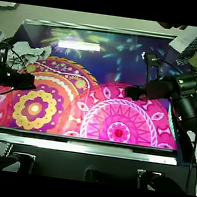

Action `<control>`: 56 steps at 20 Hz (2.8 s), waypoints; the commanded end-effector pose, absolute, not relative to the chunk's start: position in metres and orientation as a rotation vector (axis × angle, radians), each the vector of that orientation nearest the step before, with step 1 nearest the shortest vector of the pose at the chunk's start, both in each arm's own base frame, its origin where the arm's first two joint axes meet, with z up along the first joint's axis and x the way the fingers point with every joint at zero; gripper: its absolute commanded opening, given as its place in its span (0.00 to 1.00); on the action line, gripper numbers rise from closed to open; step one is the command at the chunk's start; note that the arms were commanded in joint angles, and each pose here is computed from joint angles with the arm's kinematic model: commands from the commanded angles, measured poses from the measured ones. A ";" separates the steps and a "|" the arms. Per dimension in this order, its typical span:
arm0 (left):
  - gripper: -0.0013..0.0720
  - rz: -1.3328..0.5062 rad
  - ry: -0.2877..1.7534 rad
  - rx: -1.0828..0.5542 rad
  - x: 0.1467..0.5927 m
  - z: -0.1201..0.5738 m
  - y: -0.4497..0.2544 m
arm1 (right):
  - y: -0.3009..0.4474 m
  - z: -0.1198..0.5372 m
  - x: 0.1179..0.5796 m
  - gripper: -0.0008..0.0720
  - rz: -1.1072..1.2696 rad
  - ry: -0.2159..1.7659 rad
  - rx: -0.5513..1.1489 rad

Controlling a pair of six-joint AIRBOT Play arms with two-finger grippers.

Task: Fold the clothes and pants, and hang the long-sleeved shirts on hangers.

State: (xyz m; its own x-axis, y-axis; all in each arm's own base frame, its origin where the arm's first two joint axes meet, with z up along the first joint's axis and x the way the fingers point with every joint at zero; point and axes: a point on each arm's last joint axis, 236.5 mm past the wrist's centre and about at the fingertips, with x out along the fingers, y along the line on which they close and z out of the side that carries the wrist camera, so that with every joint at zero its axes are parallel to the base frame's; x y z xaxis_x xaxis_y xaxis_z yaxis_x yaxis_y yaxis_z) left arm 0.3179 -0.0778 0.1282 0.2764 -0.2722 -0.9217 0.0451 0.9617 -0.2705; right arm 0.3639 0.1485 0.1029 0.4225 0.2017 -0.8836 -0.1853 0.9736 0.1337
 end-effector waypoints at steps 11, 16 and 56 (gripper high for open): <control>0.04 -0.232 1.270 -0.174 0.318 0.128 -0.077 | 0.149 0.104 0.364 0.20 0.243 1.106 0.017; 0.04 -0.349 1.232 0.149 0.321 0.123 -0.055 | 0.149 0.104 0.364 0.20 0.243 1.106 0.017; 0.04 0.523 0.596 -0.598 0.631 -0.048 0.276 | 0.149 0.104 0.364 0.20 0.243 1.106 0.017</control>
